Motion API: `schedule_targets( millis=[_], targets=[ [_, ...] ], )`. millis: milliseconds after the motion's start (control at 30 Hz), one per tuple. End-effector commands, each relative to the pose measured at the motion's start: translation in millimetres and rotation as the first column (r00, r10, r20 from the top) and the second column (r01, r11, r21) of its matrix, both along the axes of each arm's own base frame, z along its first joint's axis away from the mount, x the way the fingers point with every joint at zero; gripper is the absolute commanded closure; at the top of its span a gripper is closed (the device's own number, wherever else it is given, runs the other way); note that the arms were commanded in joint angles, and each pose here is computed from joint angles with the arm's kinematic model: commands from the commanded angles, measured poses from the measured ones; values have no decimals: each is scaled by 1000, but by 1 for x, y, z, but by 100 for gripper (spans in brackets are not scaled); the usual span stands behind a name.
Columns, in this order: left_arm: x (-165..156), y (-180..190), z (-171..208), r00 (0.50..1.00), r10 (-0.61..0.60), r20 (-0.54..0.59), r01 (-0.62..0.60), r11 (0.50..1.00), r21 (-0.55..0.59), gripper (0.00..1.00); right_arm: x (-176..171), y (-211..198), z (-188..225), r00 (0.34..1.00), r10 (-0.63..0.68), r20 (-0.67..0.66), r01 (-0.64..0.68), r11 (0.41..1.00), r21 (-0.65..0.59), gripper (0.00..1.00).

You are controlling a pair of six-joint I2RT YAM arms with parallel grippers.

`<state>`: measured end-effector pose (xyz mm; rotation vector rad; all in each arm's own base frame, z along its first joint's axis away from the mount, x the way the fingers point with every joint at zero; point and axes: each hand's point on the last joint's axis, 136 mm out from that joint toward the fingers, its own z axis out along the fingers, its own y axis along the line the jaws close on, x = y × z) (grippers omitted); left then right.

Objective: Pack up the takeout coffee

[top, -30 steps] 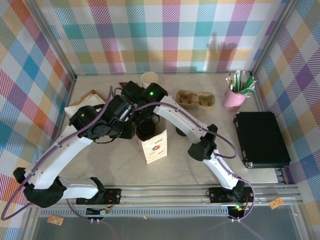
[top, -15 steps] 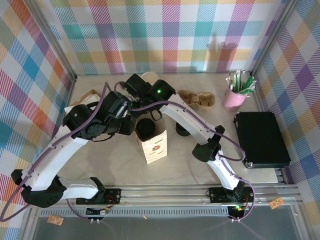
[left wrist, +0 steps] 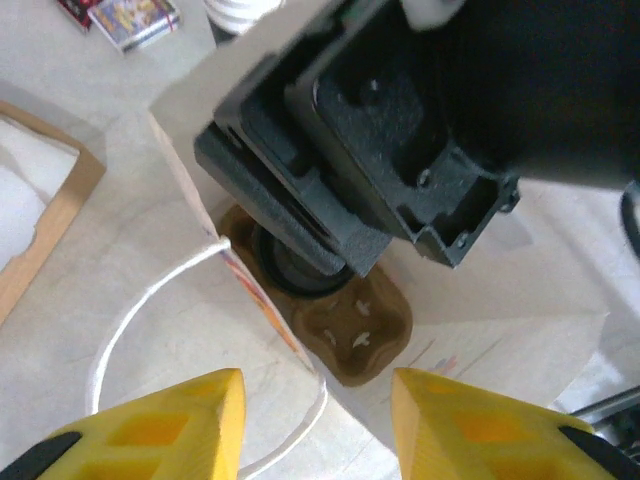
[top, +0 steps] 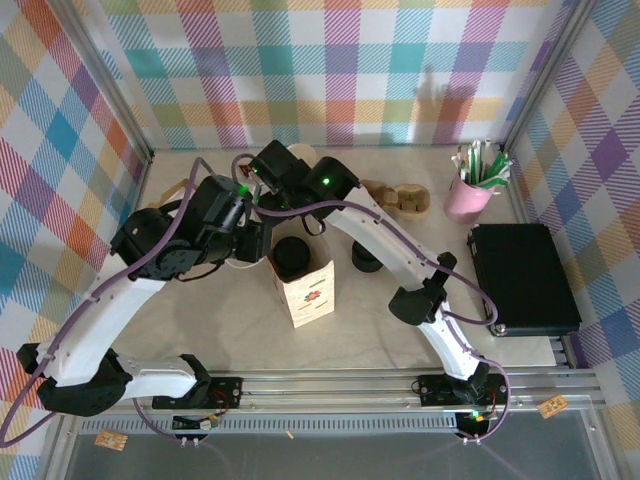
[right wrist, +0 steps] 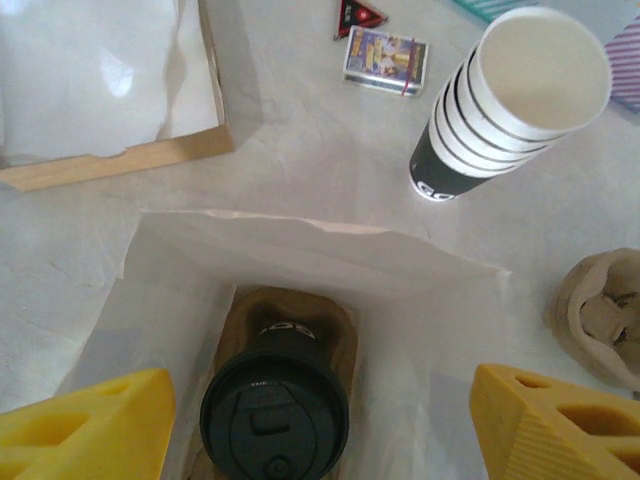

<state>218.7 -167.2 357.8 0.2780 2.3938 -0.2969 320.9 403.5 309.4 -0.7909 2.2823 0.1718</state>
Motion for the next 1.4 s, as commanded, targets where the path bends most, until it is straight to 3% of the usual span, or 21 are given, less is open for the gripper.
schedule_targets(
  millis=[0, 367, 600, 800, 1100, 1200, 1367],
  targets=[
    [5, 2, 28, 995, -7, 99, 8, 1000, -13, 57, 0, -10, 50, 994, -14, 110, 5, 997, 83, 23],
    [30, 24, 81, 934, 39, 355, -71, 994, 77, 55, 21, -55, 122, 946, -174, 275, 118, 971, 207, 27],
    [86, 16, 144, 770, 129, 625, -239, 966, 95, 50, 89, -147, 146, 885, -368, 285, 280, 910, 304, 29],
    [145, -15, 127, 722, 196, 663, -318, 946, 67, 49, 152, -230, 120, 858, -462, 224, 378, 864, 332, 29],
    [175, -25, 119, 849, 237, 472, -292, 955, 47, 49, 150, -334, 94, 780, -621, 77, 580, 763, 286, 33],
    [175, -34, 108, 875, 229, 427, -265, 964, 26, 49, 149, -363, 83, 749, -662, 30, 627, 722, 293, 35],
    [176, -42, 90, 905, 210, 369, -237, 971, 28, 48, 141, -393, 68, 724, -690, 8, 671, 707, 223, 40]
  ],
)
